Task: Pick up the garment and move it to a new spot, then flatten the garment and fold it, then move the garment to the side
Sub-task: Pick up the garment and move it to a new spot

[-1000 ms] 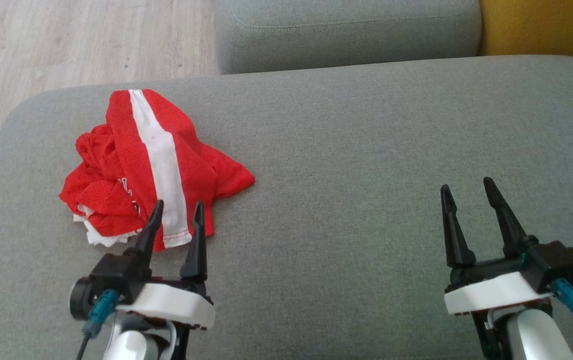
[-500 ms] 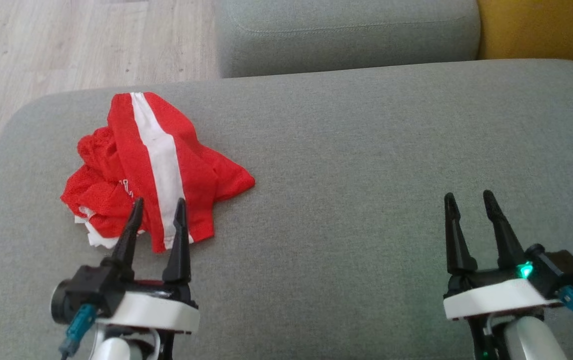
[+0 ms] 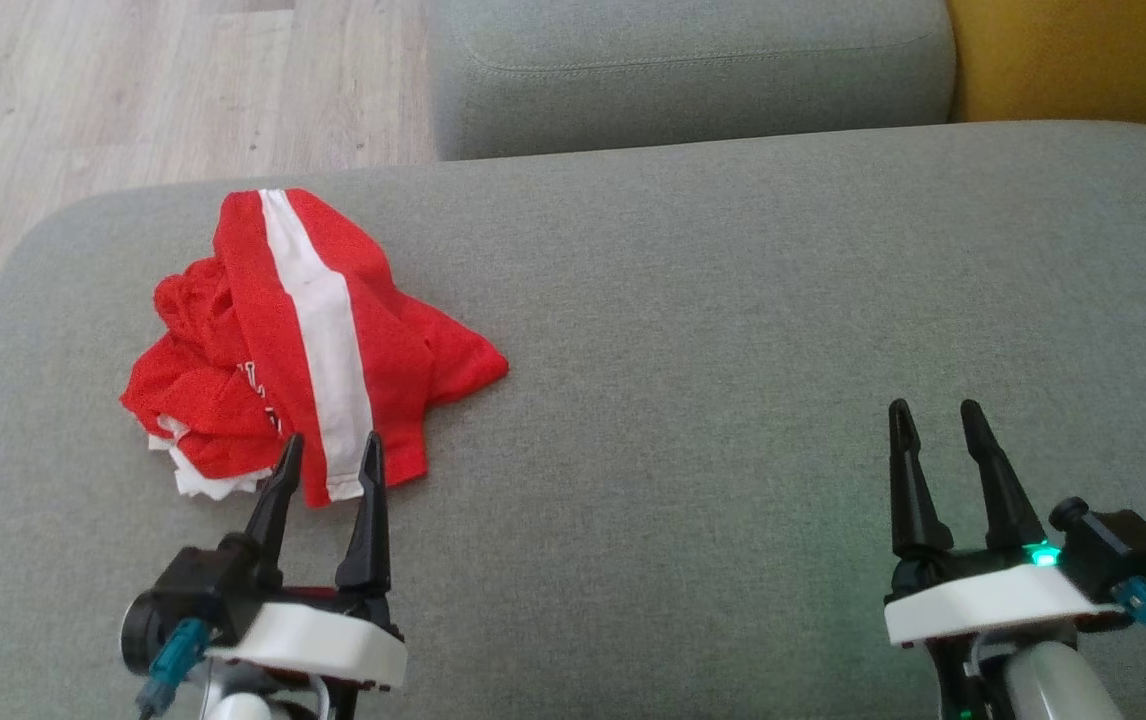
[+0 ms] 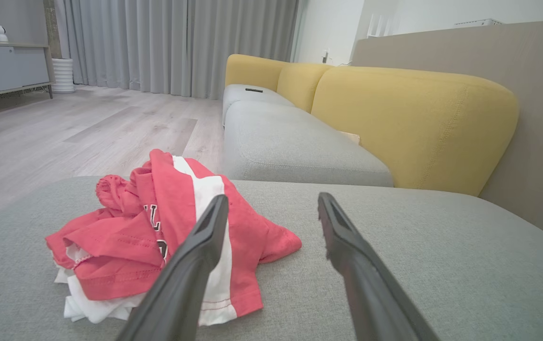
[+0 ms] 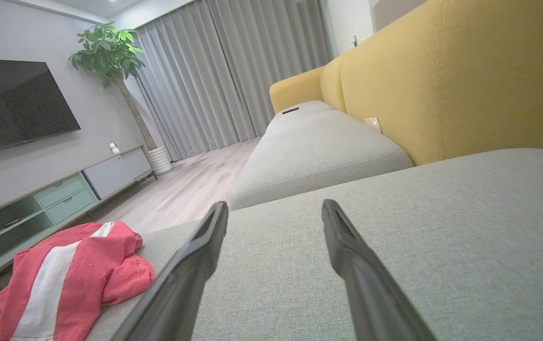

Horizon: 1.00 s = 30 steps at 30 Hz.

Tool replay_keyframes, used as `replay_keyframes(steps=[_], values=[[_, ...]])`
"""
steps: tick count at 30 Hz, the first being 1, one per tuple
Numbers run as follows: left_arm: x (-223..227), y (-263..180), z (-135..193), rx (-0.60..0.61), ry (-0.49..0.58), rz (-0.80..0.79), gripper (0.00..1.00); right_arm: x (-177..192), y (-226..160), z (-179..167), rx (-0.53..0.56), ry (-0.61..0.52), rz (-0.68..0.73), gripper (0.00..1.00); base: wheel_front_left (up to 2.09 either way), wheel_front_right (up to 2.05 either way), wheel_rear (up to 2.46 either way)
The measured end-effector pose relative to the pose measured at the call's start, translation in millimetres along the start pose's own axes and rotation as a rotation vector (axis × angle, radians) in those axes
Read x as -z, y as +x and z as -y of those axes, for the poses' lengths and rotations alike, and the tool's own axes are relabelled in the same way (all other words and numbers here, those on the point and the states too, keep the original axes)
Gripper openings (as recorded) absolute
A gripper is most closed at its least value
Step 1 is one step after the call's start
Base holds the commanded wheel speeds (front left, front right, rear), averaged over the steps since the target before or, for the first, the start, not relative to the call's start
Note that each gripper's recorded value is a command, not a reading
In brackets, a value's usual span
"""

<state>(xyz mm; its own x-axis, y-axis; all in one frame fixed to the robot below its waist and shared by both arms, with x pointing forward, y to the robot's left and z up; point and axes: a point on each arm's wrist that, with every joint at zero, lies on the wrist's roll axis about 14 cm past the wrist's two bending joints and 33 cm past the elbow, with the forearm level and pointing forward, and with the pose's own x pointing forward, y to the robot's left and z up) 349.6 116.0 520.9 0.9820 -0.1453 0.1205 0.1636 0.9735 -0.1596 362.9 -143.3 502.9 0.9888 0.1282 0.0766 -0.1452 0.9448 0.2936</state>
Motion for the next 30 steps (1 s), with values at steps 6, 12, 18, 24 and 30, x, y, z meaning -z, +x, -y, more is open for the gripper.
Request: replay_keyframes(steps=[6,12,18,24,30], values=[[-0.8,-1.7,-3.8,-0.015,-0.007,0.002,1.0,3.1,1.9,-5.7,-0.017,0.008,-0.009,1.0,0.0,0.0,0.0],[-4.0,-8.0,-18.5,-0.07,-0.005,0.011,1.0,13.6,7.2,-31.1,-0.095,0.017,-0.04,1.0,0.0,0.0,0.0],[-10.1,-19.8,-43.3,-0.158,0.008,0.027,1.0,25.6,11.9,-61.2,-0.187,0.033,-0.076,1.0,0.0,0.0,0.0],[-19.8,-39.2,-74.4,-0.267,0.024,0.053,1.0,39.2,14.8,-96.7,-0.292,0.06,-0.121,1.0,0.0,0.0,0.0],[-25.4,-56.7,-96.6,-0.349,0.034,0.068,1.0,45.7,14.1,-121.2,-0.366,0.071,-0.145,1.0,0.0,0.0,0.0]])
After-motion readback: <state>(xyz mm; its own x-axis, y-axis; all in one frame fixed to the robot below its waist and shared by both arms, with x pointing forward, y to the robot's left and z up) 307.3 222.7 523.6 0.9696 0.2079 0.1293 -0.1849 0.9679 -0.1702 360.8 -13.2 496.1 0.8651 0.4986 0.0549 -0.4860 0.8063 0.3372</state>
